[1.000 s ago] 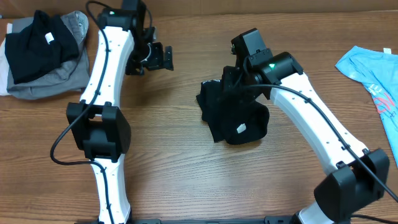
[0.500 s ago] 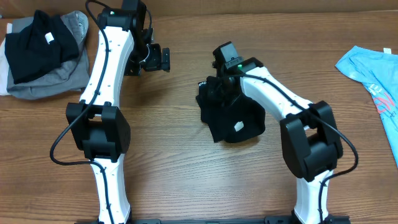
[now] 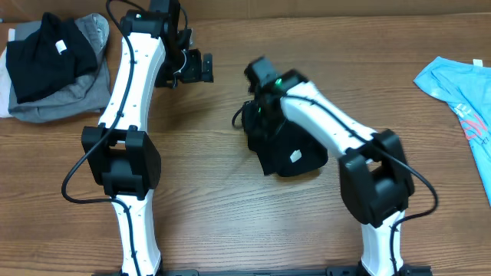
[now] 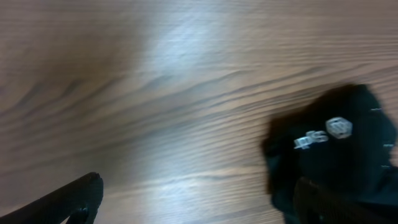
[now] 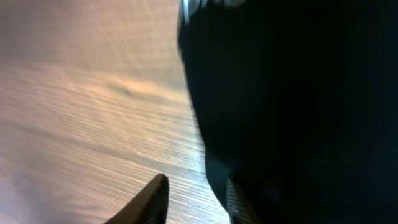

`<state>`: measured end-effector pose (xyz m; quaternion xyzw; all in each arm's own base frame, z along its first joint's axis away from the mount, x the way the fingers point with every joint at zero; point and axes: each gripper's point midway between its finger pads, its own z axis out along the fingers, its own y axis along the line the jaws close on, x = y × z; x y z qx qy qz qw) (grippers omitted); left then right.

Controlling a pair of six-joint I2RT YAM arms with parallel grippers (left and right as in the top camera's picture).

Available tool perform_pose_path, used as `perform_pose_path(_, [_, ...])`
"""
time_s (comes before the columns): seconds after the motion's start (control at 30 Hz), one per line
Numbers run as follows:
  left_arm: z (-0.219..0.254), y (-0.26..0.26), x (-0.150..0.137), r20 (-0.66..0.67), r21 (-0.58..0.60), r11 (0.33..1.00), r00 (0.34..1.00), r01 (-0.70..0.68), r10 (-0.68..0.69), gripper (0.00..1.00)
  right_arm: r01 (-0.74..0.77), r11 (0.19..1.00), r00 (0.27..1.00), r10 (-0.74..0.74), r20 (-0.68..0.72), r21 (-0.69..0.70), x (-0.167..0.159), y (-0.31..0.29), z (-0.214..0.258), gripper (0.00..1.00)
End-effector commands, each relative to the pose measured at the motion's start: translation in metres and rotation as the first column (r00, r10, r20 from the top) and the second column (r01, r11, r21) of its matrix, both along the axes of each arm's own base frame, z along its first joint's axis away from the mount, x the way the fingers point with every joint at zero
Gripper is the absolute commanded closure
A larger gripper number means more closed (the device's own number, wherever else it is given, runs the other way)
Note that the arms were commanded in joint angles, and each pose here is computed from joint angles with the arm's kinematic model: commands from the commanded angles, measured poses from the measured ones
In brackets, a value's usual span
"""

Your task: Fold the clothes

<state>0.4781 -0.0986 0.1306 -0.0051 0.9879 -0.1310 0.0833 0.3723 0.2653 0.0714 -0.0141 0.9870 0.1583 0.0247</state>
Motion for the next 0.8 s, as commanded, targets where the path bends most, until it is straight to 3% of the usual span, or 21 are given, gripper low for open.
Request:
perform_pose_path(0.0, [0.011, -0.025, 0.009, 0.064, -0.133, 0.988, 0.995, 0.081, -0.074, 0.0, 0.19, 0.979, 0.929, -0.205, 0.307, 0.079, 0.06, -0.068, 0.153, 0.0])
perform_pose_path(0.13, [0.018, -0.053, 0.02, 0.161, -0.23, 0.952, 0.972, 0.203, -0.169, 0.0, 0.357, 0.924, 0.834, -0.382, 0.398, 0.14, 0.068, -0.159, 0.233, 0.0])
perform_pose_path(0.23, [0.013, -0.078, 0.026, 0.211, -0.28, 0.918, 0.951, 0.281, -0.227, 0.0, 0.447, 0.877, 0.783, -0.48, 0.395, 0.179, 0.058, -0.21, 0.26, 0.0])
perform_pose_path(0.4, [-0.014, -0.133, 0.036, 0.306, -0.289, 0.85, 0.884, 0.44, -0.353, 0.0, 0.543, 0.823, 0.779, -0.568, 0.264, 0.167, 0.027, -0.251, 0.25, 0.0])
perform_pose_path(0.53, [-0.044, -0.166, 0.039, 0.334, -0.276, 0.821, 0.851, 0.499, -0.405, 0.0, 0.506, 0.858, 0.834, -0.513, 0.202, 0.09, 0.005, -0.254, 0.234, 0.0])
perform_pose_path(0.77, [-0.081, -0.196, 0.009, 0.243, -0.373, 0.762, 0.848, 0.53, -0.471, 0.0, 0.471, 0.88, 0.862, -0.475, 0.177, 0.064, -0.004, -0.249, 0.23, 0.0])
